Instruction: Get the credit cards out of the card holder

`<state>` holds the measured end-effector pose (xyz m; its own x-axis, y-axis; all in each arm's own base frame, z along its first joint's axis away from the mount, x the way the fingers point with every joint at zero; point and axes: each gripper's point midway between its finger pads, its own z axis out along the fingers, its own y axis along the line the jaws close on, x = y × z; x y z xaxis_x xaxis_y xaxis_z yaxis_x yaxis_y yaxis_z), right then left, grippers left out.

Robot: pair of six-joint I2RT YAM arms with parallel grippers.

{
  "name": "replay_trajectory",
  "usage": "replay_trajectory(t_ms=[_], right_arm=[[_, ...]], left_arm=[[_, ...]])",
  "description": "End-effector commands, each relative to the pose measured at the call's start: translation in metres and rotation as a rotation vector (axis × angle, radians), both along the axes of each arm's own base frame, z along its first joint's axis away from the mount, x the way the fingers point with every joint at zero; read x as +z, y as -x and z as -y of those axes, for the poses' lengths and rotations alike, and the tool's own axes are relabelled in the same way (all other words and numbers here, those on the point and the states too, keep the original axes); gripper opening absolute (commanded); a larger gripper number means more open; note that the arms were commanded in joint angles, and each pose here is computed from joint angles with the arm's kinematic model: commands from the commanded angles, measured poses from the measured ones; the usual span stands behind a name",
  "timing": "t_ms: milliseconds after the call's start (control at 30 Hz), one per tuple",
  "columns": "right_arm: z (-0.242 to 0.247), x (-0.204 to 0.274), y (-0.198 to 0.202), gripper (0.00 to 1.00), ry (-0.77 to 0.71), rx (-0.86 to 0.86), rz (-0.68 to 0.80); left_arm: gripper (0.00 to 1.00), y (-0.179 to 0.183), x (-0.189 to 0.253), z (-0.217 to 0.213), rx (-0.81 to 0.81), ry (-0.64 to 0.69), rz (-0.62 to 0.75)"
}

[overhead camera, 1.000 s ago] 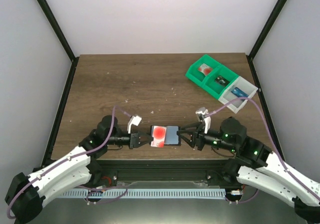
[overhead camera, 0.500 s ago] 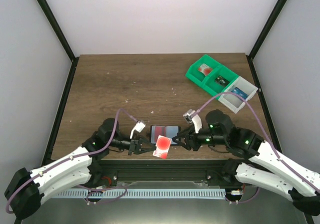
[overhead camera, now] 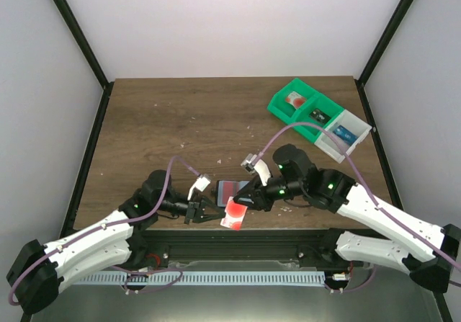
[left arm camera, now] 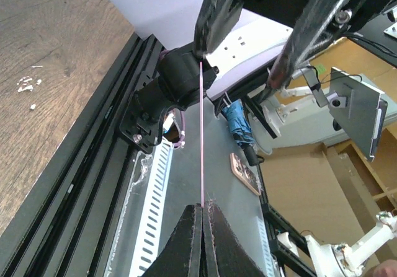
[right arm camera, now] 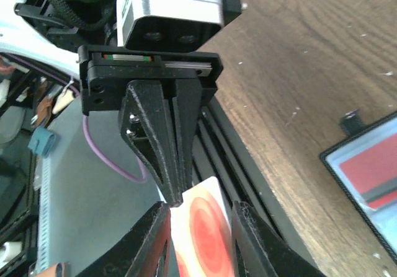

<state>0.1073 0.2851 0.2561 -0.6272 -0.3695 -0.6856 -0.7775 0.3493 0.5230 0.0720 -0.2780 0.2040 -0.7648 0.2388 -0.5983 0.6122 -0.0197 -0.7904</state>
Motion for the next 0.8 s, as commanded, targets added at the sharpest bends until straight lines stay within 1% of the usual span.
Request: replay_trajectory(t_ms=[0,200,233,300,333,367,433,500,633,767], right_arm=[[-0.012,0.017,0.012,0.29,-0.069,0.118,-0.002],[-0.009,0.007,0.009,0.28,-0.027,0.101,-0.006],[-0.008,0.006,0.009,0.29,-0.023,0.096,-0.003],[-0.007,0.005,0.007,0.40,-0.016,0.082,0.000],[-0.006,0.005,0.006,0.41,-0.012,0.078,0.001],[-0.006,0.005,0.006,0.39,-0.013,0.078,0.001],[-0.007,0.006,0.008,0.32,-0.019,0.088,-0.003],[-0.007,0.006,0.010,0.29,-0.025,0.097,-0.004],[-0.004,-0.005,0.011,0.25,0.001,0.093,-0.019],[-0.003,-0.004,0.016,0.22,-0.015,0.112,-0.024]], left_arm=[[0.00,0.004,0.007,0.000,-0.021,0.034,0.035],[0.00,0.004,0.008,0.000,-0.027,0.040,0.040],[0.00,0.005,0.008,0.000,-0.029,0.040,0.037],[0.00,0.005,0.008,0.000,-0.030,0.040,0.038],[0.00,0.005,0.008,0.000,-0.030,0.041,0.038],[0.00,0.005,0.008,0.000,-0.029,0.039,0.037],[0.00,0.004,0.008,0.000,-0.029,0.038,0.036],[0.00,0.005,0.008,0.000,-0.031,0.037,0.036],[0.00,0.005,0.010,-0.001,-0.025,0.048,0.043],[0.00,0.005,0.011,-0.001,-0.021,0.051,0.048]])
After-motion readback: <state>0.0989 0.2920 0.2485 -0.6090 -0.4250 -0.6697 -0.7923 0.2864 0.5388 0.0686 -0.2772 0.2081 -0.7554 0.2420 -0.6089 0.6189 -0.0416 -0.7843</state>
